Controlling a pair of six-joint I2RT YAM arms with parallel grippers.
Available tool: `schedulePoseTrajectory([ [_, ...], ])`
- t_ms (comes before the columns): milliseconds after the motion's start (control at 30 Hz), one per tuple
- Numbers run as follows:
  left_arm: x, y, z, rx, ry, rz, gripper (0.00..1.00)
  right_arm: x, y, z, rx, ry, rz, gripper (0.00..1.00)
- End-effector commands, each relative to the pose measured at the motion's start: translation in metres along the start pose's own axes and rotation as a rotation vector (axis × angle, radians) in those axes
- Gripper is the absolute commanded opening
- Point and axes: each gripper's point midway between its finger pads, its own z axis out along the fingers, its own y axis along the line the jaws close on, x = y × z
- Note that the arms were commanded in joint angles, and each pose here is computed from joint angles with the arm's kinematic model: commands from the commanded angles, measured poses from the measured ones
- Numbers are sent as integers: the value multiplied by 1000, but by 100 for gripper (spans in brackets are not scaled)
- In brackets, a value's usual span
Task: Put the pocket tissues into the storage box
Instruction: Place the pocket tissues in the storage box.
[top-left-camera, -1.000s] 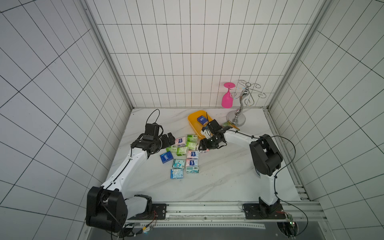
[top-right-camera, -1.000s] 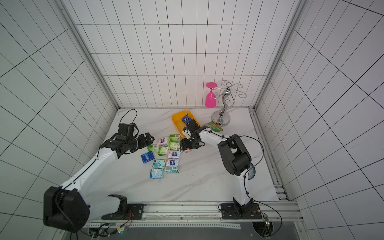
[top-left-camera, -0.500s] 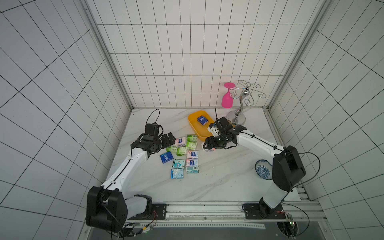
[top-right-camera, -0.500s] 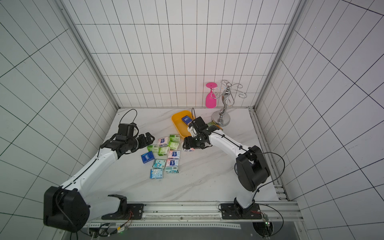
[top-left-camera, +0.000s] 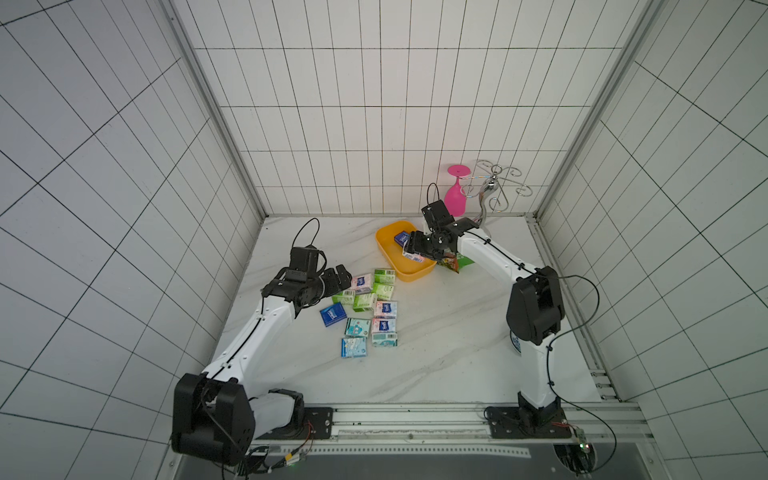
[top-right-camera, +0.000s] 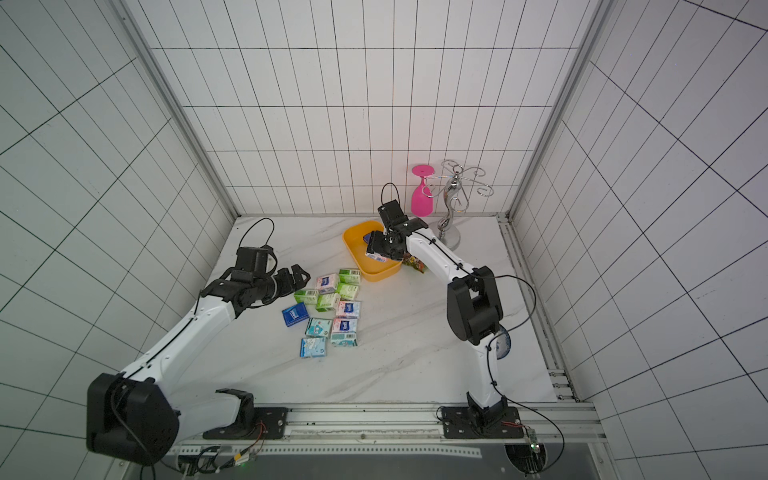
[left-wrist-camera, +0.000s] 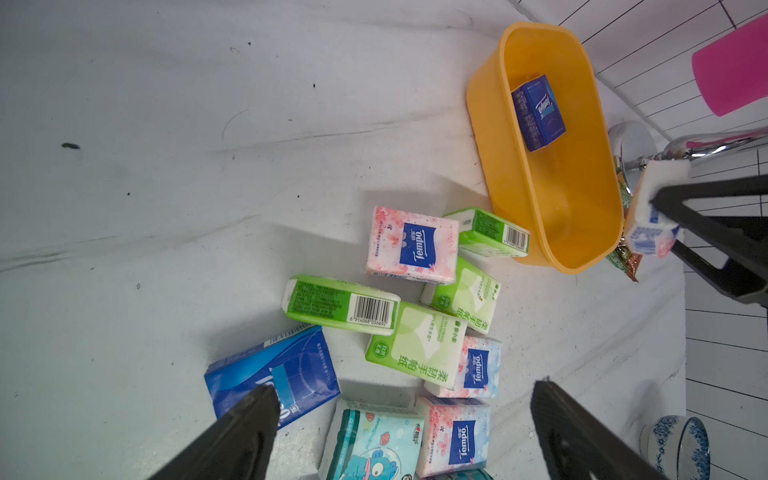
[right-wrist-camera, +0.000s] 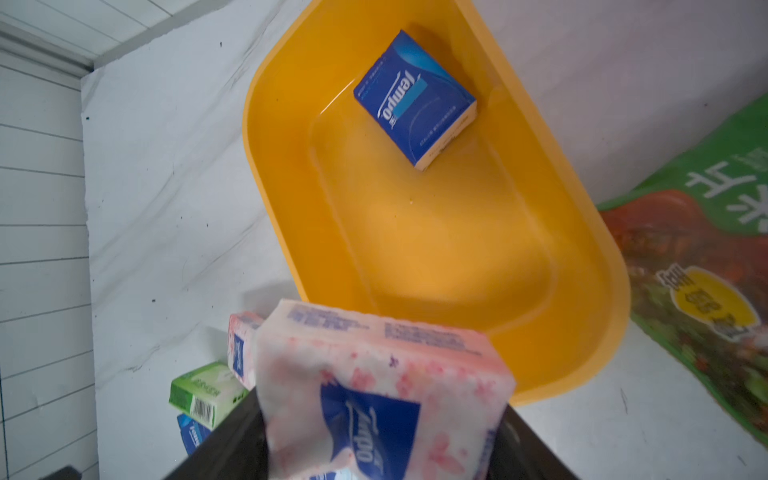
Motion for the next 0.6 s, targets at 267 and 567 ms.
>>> schedulePoseTrajectory([
  [267,-4,1,-3,12,-22,-12,98,-40,10,55,-42,-71,291,73],
  [567,-3,5,-8,2,-35,-14,98,-41,8,93,-72,-55,437,78],
])
